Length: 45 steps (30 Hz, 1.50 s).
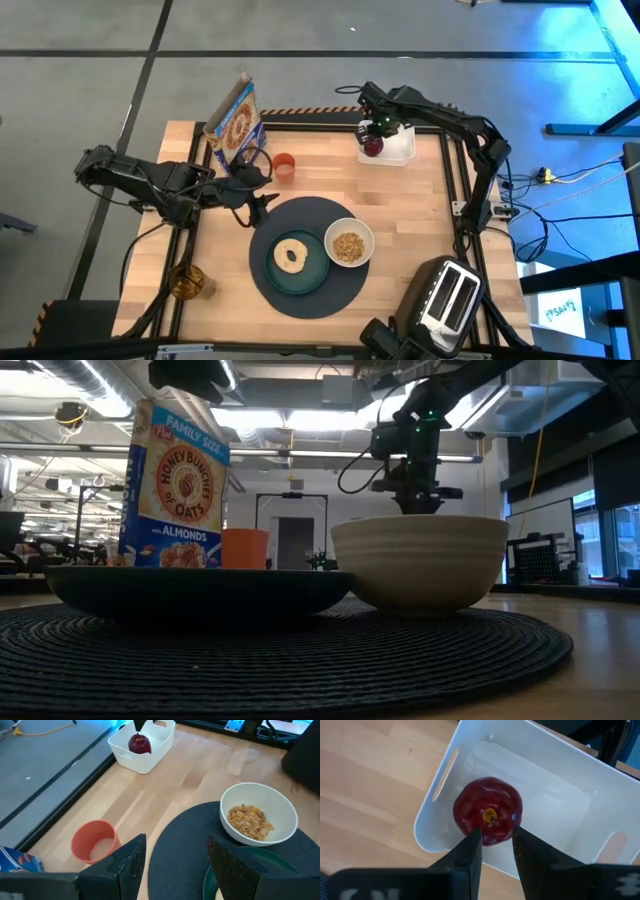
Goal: Arrange a breakfast setting
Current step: Put the apple on the plate
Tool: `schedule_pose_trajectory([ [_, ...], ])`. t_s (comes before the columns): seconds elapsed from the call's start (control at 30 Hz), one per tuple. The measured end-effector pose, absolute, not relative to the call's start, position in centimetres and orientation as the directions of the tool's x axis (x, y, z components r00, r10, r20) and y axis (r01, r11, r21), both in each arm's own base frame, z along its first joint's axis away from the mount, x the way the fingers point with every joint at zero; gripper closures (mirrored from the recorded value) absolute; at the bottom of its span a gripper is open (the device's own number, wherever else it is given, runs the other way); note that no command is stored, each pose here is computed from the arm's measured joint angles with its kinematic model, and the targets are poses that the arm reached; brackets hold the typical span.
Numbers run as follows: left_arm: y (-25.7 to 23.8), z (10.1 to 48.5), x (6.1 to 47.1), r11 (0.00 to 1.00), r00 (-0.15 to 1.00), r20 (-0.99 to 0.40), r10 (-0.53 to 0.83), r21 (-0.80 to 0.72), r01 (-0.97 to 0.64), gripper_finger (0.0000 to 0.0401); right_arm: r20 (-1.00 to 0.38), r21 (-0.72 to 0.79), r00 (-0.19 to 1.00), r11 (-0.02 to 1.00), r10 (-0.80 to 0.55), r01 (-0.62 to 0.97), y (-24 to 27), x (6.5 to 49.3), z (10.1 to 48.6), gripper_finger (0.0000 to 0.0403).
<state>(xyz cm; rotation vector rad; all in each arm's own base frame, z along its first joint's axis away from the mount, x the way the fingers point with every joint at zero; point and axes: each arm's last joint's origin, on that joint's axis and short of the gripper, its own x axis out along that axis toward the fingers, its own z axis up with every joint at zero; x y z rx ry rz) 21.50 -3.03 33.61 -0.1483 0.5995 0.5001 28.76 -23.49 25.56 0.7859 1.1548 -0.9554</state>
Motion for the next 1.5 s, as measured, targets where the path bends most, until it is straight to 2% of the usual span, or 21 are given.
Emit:
schedule_pose_trajectory([
  [0.2, -3.0, 33.6, 21.5, 0.866, 0.711, -0.572, 0.410, 0.000, -0.499, 0.0195, -0.970, 0.076, 0.145, 0.324, -0.195, 0.943, -23.0, 29.3, 25.6, 0.0306],
  [0.33, -3.0, 33.6, 21.5, 0.865, 0.711, -0.571, 0.411, -0.002, -0.502, 0.0195, -0.963, 0.098, 0.153, 0.238, -0.224, 0.966, -23.2, 29.5, 25.6, 0.0306],
  [0.5, -2.8, 33.6, 21.5, 0.865, 0.708, -0.570, 0.417, 0.010, -0.502, 0.0195, -0.955, 0.143, 0.163, 0.098, -0.249, 0.985, -23.4, 29.6, 25.7, 0.0306],
  [0.73, -2.5, 33.6, 21.6, 0.855, 0.701, -0.570, 0.430, 0.007, -0.518, 0.0195, -0.963, 0.171, 0.119, -0.209, -0.241, 0.963, -22.8, 29.7, 25.2, 0.0306],
  [0.8, -2.5, 33.6, 21.6, 0.855, 0.701, -0.570, 0.430, 0.007, -0.518, 0.0195, -0.961, 0.172, 0.103, -0.262, -0.258, 0.950, -23.0, 29.8, 24.8, 0.0306],
  [1.5, -2.5, 33.6, 21.6, 0.866, 0.700, -0.571, 0.428, 0.037, -0.499, 0.0195, -0.958, 0.157, 0.063, -0.331, -0.279, 0.931, -23.6, 30.0, 23.7, 0.0306],
])
